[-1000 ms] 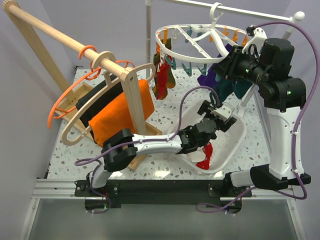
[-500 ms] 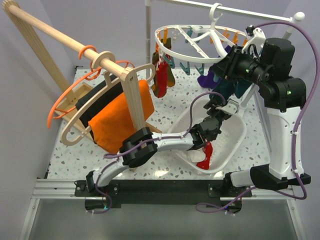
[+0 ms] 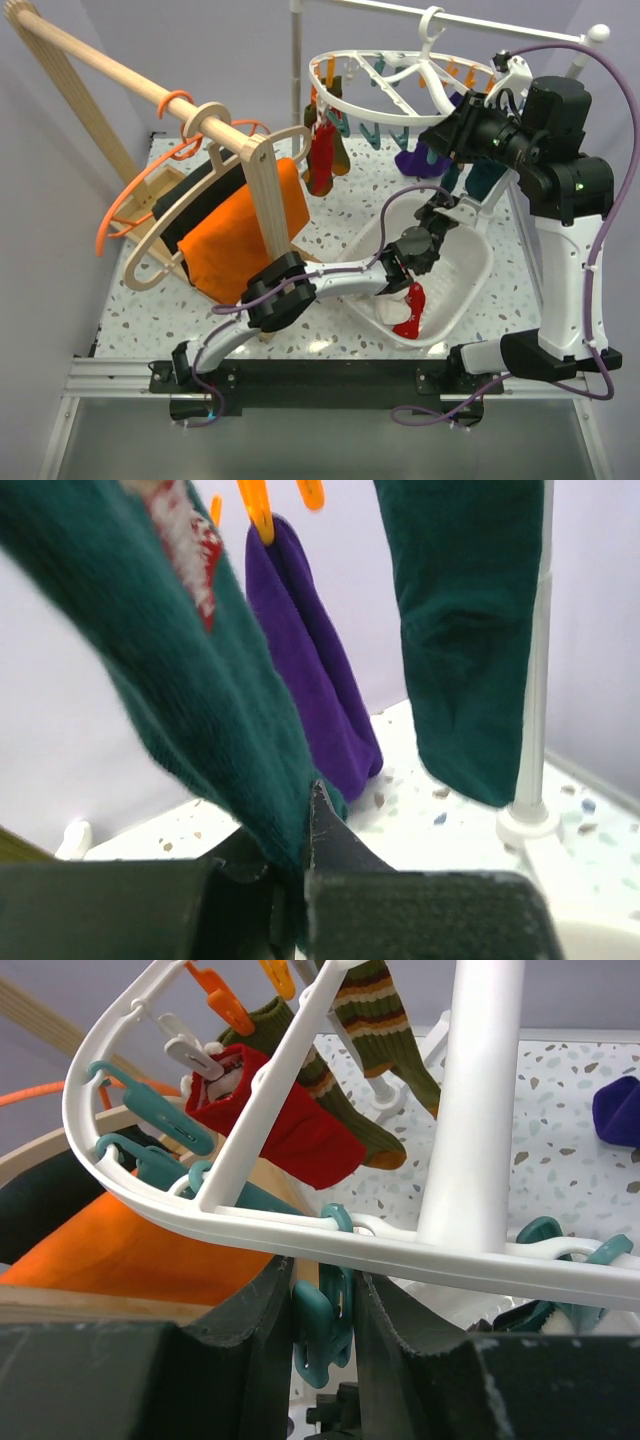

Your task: Remove the socks clipped to the hanger

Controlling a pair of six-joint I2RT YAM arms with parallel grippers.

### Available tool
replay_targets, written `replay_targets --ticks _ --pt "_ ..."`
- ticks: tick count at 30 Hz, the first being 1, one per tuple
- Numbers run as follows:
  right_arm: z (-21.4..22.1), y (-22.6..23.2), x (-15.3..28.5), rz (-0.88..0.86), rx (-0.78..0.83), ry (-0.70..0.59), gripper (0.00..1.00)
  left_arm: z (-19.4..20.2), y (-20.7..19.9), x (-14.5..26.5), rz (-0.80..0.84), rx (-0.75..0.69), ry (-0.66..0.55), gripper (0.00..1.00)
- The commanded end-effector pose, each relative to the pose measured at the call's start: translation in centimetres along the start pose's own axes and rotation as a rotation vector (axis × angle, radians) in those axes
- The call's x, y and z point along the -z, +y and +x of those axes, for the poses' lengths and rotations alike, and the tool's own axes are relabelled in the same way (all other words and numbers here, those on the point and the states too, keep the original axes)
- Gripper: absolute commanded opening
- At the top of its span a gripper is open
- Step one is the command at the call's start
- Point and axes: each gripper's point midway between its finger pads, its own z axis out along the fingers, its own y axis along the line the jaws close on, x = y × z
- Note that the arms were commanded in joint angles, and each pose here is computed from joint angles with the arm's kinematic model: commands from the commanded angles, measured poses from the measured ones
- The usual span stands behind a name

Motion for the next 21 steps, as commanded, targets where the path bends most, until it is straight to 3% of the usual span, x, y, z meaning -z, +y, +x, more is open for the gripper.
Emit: replay_targets --ticks 1,2,10,16,21 --pt "0.5 1.6 1.5 -0.064 0.000 0.013 0.05 -5.6 1.8 1.1 0.030 0.053 -0.082 0.00" --pt "0.6 1.6 1.5 -0.065 0.003 0.015 0.09 -7.5 2.5 1.5 0.038 0.079 -0.099 0.00" --pt "1.6 0.2 1.5 -0.004 0.035 0.047 0.44 -11.2 1.5 6.7 0.186 0.109 -0.093 0.00" --pt "2.3 -0.7 2.2 0.049 0.052 0.059 0.61 -11.2 1.6 8.5 0.227 0.128 -0.061 0.00" --pt "2.3 -1.2 3.2 0.088 0.073 0.054 0.68 -10.4 1.7 8.8 0.229 0.138 -0.040 0.00"
